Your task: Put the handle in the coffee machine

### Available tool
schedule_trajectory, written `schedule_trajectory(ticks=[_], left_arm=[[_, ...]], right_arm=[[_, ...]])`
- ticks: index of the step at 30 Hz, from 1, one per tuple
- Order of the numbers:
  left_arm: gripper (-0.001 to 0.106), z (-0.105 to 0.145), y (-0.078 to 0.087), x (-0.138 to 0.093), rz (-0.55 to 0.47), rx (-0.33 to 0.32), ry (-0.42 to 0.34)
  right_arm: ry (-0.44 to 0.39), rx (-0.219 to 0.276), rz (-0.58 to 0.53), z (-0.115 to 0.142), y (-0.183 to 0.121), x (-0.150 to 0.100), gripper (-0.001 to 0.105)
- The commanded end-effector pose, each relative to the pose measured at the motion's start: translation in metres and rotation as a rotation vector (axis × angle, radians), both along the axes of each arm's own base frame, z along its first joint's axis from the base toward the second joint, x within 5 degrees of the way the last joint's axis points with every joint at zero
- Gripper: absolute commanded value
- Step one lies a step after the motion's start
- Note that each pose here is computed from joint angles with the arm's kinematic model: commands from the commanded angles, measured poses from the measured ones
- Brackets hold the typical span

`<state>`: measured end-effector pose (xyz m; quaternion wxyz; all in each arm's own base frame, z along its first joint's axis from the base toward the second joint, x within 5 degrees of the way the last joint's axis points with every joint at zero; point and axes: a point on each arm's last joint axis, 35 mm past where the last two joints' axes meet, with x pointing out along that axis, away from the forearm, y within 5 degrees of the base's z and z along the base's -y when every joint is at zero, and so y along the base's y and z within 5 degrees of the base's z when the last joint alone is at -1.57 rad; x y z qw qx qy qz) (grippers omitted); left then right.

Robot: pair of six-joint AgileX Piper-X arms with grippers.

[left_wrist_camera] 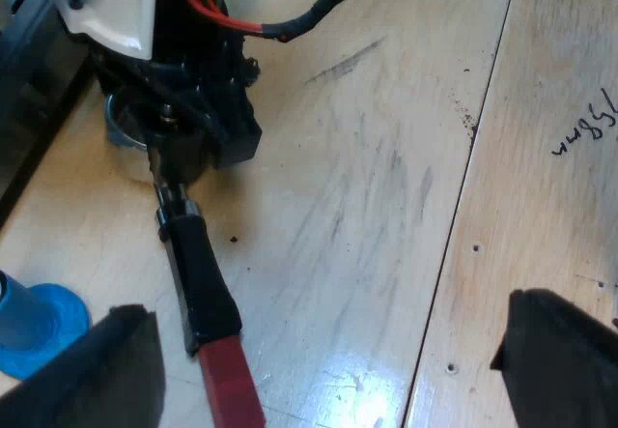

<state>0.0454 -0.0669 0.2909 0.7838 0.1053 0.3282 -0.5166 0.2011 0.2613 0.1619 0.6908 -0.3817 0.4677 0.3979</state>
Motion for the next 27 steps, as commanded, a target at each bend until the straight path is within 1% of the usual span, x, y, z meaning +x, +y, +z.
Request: schedule_trajectory(ticks=[1, 2, 5, 10, 16, 22, 27], left_arm=[[0.073, 0.001, -0.001, 0.000, -0.004, -0.015, 0.004], [0.073, 0.001, -0.001, 0.000, -0.004, -0.015, 0.004], [0.073, 0.001, -0.001, 0.000, -0.004, -0.015, 0.004], [0.073, 0.001, -0.001, 0.000, -0.005, -0.015, 0.002], [0.073, 0.001, -0.001, 0.000, -0.005, -0.017, 0.001], [0.073, 0.004, -0.003, 0.002, -0.005, -0.044, -0.024], [0.073, 0.007, -0.004, 0.003, -0.018, -0.059, -0.059]], right_arm=[[0.055, -0.036, -0.012, -0.005, -0.005, -0.004, 0.033], [0.058, -0.040, -0.013, -0.005, -0.006, -0.005, 0.029], [0.061, -0.039, -0.025, -0.005, -0.006, -0.005, 0.022], [0.108, -0.001, -0.081, -0.004, -0.005, -0.006, 0.000], [0.119, 0.019, -0.144, 0.005, -0.008, -0.008, 0.000], [0.122, 0.032, -0.180, 0.022, -0.012, -0.011, 0.000], [0.128, 0.025, -0.185, 0.039, -0.016, -0.014, 0.000]])
